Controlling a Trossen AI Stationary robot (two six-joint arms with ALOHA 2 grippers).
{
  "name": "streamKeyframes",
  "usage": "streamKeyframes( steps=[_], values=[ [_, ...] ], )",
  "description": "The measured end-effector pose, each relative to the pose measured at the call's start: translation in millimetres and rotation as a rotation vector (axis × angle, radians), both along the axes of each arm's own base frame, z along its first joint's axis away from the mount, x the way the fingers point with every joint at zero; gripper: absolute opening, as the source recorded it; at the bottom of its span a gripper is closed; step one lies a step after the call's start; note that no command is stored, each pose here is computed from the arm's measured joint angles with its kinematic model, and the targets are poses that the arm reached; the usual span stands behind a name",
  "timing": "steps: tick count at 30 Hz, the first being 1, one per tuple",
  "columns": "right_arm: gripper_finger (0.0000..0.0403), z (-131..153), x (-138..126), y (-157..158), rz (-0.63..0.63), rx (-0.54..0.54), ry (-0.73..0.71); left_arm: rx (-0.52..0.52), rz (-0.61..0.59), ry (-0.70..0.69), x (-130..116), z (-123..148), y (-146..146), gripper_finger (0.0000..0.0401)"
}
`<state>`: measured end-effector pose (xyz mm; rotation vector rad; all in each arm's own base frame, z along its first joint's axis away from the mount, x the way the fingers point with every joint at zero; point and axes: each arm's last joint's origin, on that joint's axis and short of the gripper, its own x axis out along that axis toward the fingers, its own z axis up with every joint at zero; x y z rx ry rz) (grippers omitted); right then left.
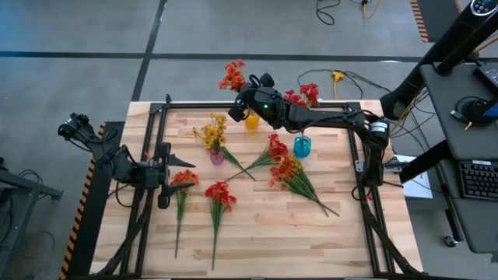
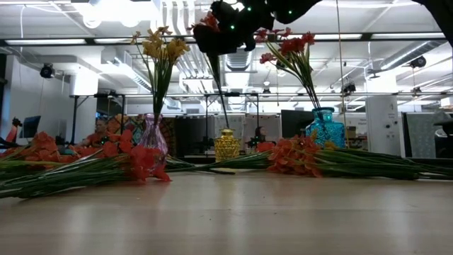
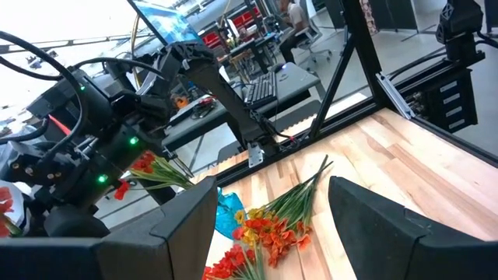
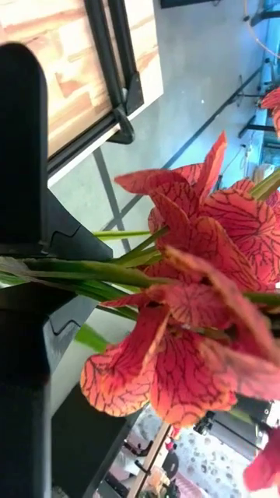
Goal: Sort flowers into vase by color
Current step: Put the bottom right orange flower into the yellow vase
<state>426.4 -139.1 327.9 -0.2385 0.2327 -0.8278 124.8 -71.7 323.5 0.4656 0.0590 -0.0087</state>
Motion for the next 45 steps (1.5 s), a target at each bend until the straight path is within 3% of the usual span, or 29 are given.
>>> streamKeyframes(
  steps=[45],
  values=[
    [0.0023, -4, -5, -14, -0.017, 0.059, -0.021, 0.000, 0.000, 0.000, 0, 0, 0, 0.0229]
  ],
)
